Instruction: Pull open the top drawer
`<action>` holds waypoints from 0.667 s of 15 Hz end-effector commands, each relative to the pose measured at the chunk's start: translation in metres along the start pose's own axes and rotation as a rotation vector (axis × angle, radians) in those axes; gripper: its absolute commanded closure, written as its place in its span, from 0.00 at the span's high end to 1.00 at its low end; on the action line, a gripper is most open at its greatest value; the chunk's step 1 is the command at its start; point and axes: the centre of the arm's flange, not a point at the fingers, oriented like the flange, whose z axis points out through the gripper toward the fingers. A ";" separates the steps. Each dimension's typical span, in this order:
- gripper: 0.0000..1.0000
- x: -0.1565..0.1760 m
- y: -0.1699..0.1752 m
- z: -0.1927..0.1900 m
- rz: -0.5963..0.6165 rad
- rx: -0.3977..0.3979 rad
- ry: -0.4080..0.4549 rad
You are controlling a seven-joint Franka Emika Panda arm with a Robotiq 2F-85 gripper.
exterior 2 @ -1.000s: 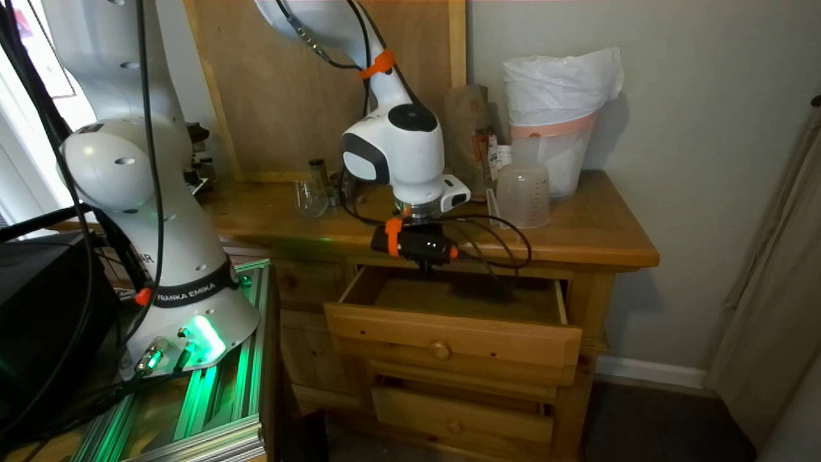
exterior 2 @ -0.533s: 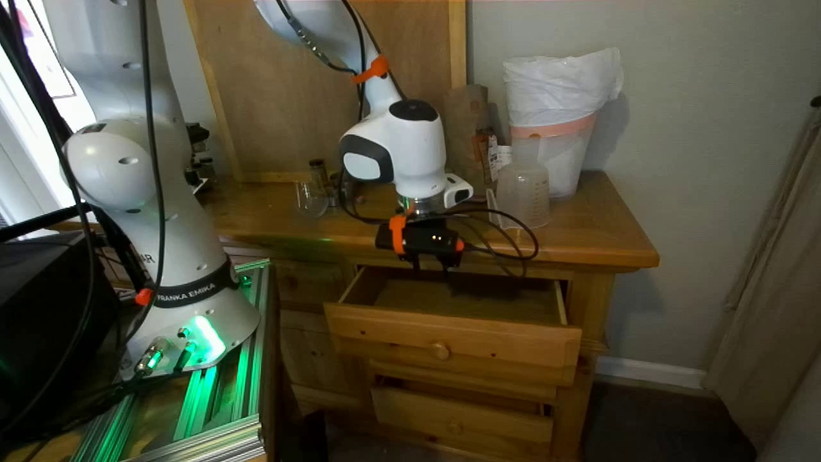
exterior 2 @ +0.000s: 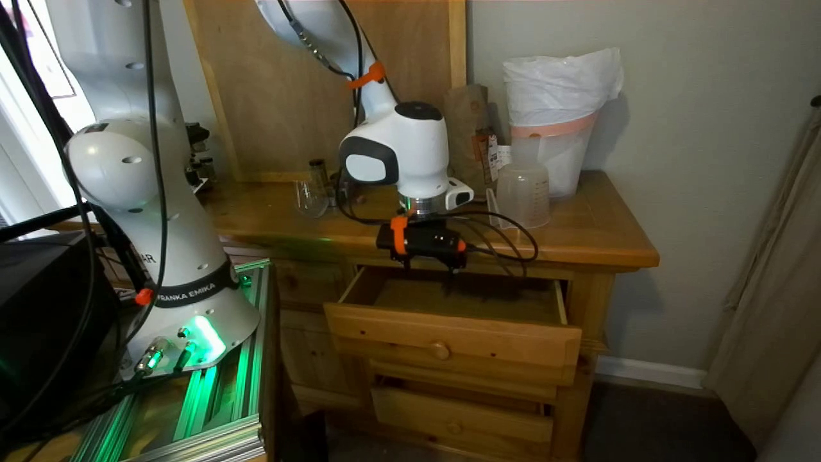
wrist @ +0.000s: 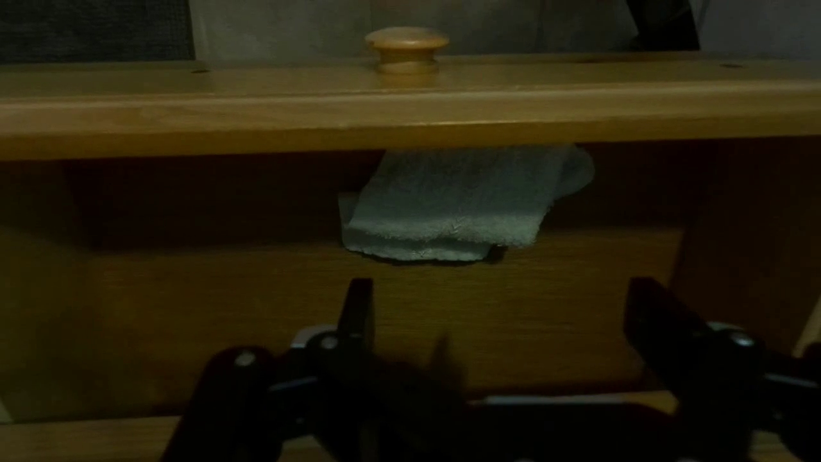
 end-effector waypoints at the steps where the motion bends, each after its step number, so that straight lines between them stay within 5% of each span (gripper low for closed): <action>1: 1.00 -0.005 0.005 -0.006 0.050 -0.009 -0.031; 5: 1.00 -0.035 0.022 -0.023 0.076 -0.055 -0.079; 10: 1.00 -0.075 0.036 -0.019 0.028 0.023 -0.108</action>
